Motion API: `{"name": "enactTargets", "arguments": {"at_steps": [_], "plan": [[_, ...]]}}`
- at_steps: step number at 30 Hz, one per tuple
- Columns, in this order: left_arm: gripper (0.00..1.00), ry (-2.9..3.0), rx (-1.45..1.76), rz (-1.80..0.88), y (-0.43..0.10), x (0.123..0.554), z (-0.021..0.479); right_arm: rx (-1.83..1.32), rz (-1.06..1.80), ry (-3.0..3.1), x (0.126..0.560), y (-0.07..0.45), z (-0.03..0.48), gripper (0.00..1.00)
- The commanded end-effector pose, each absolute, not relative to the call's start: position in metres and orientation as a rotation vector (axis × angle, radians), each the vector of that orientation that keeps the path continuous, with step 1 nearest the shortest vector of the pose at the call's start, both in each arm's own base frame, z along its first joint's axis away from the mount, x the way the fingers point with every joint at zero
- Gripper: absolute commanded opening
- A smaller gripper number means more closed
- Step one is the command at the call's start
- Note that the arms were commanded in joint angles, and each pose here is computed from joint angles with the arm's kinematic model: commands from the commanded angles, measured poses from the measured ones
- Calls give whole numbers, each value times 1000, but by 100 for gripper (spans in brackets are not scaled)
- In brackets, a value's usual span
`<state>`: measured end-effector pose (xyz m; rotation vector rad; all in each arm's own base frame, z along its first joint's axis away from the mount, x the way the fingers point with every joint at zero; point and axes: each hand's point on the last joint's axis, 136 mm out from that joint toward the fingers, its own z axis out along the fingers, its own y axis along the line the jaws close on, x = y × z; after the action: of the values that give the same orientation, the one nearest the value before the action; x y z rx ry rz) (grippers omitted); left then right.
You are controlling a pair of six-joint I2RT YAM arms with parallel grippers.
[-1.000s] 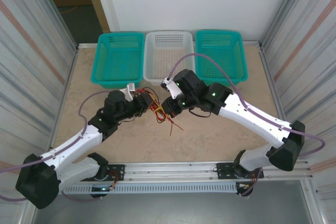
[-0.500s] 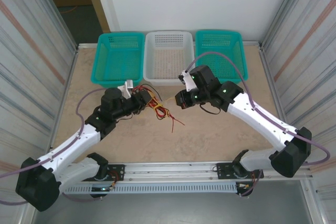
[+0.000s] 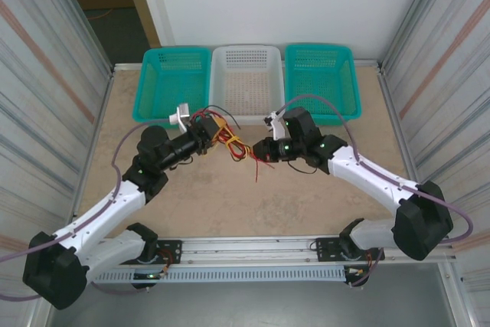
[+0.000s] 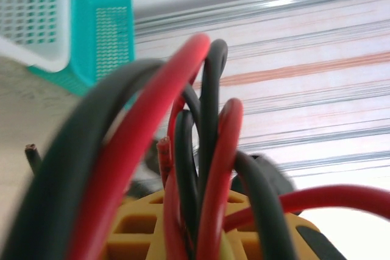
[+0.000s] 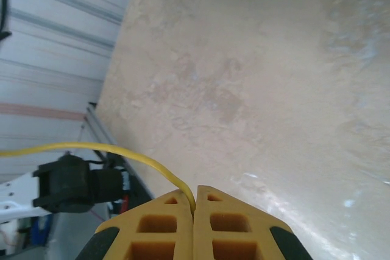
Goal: Untangle the cables
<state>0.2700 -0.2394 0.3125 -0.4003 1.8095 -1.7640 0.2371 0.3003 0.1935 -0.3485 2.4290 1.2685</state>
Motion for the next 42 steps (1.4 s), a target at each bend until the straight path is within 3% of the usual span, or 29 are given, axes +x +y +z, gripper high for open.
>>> {"name": "enactTargets", "arguments": {"at_steps": [1, 8, 13, 21, 27, 35, 42], "plan": [[0, 1411, -292, -1942, -227, 266, 421, -307, 1443, 2294, 229, 315, 221, 0], [0, 1438, -339, -1541, -212, 291, 418, -371, 1495, 2204, 188, 326, 245, 0], [0, 1562, -391, -1068, -180, 305, 367, -472, 1408, 2117, 162, 322, 288, 0], [0, 1770, -378, -861, -170, 299, 279, -519, 1272, 1986, 172, 302, 372, 0], [0, 1882, -264, -962, -188, 276, 256, -388, 1139, 2039, 236, 281, 392, 0], [0, 1771, -48, -1354, -216, 222, 322, -122, 1056, 2216, 340, 245, 335, 0], [0, 1608, -13, -1530, -220, 209, 386, -34, 1219, 2313, 337, 272, 259, 0]]}}
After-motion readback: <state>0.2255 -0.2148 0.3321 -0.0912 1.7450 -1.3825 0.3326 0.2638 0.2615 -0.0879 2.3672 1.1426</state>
